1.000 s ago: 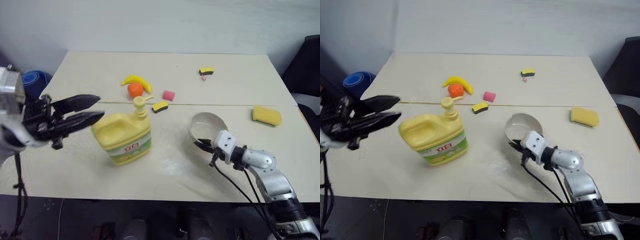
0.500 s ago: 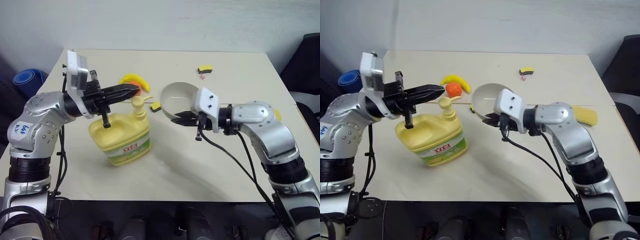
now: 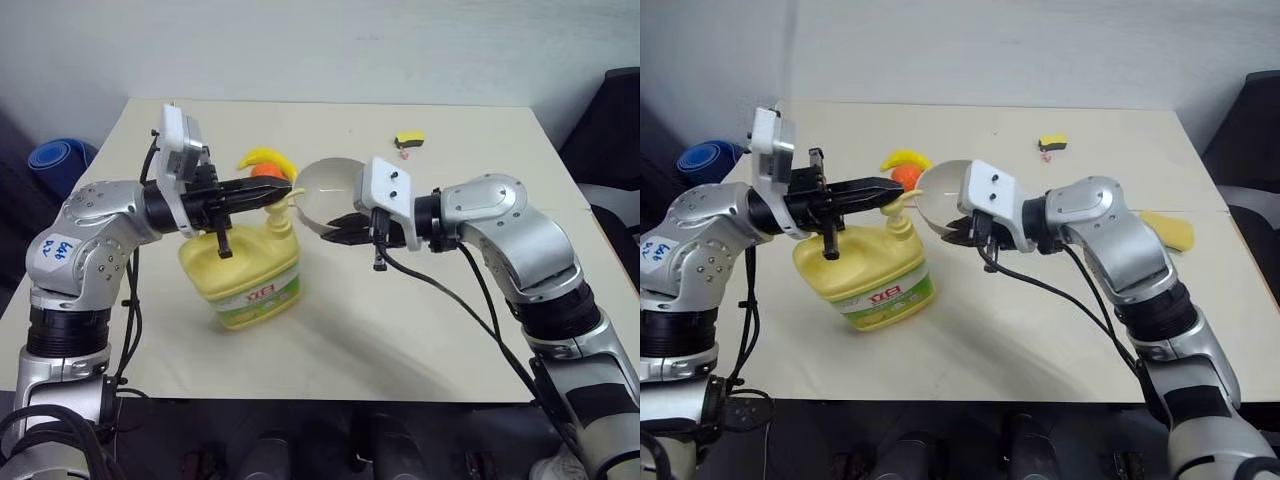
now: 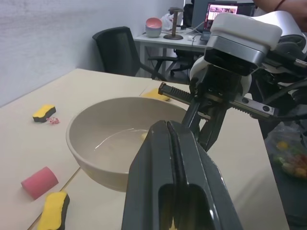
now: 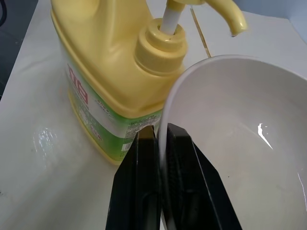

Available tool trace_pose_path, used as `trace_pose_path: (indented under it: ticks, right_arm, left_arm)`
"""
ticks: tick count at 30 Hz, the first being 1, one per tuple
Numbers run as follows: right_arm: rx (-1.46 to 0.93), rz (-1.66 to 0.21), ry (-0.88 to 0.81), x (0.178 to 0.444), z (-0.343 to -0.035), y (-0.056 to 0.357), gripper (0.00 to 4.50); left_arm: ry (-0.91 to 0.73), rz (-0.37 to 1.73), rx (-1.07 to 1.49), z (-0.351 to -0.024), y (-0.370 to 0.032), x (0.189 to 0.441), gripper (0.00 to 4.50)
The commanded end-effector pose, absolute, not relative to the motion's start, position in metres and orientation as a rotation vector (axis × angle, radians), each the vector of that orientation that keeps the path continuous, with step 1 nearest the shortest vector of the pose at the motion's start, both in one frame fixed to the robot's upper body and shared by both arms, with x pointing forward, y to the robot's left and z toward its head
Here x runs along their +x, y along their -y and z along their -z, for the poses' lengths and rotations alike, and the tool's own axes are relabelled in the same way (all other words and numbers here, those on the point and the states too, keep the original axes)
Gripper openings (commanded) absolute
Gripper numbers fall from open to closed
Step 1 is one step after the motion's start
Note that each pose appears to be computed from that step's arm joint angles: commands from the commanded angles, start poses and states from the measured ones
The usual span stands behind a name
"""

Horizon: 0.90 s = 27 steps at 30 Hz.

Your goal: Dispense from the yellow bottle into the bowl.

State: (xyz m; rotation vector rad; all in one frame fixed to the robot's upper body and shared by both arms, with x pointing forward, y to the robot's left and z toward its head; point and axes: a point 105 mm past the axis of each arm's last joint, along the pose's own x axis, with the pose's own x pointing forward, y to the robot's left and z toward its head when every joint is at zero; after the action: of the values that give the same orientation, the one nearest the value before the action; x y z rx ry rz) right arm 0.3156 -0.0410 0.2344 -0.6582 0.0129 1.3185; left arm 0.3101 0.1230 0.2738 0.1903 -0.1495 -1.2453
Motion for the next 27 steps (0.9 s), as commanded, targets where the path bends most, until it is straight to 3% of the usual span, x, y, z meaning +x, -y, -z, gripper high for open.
trace_pose_path:
  ticks: [1, 15, 27]
  right_arm:
    - [-0.696, -1.314, 0.047, 0.312, -0.251, 0.039, 0.00]
    - [-0.673, -1.334, 0.050, 0.306, -0.253, 0.032, 0.00]
    - [-0.674, -1.370, 0.051, 0.305, -0.246, 0.024, 0.00]
  left_arm:
    - [0.075, 1.235, 0.240, -0.264, -0.120, 0.311, 0.02]
    - [-0.182, 1.199, 0.244, -0.222, -0.127, 0.311, 0.02]
    - [-0.309, 1.162, 0.138, -0.189, -0.137, 0.312, 0.02]
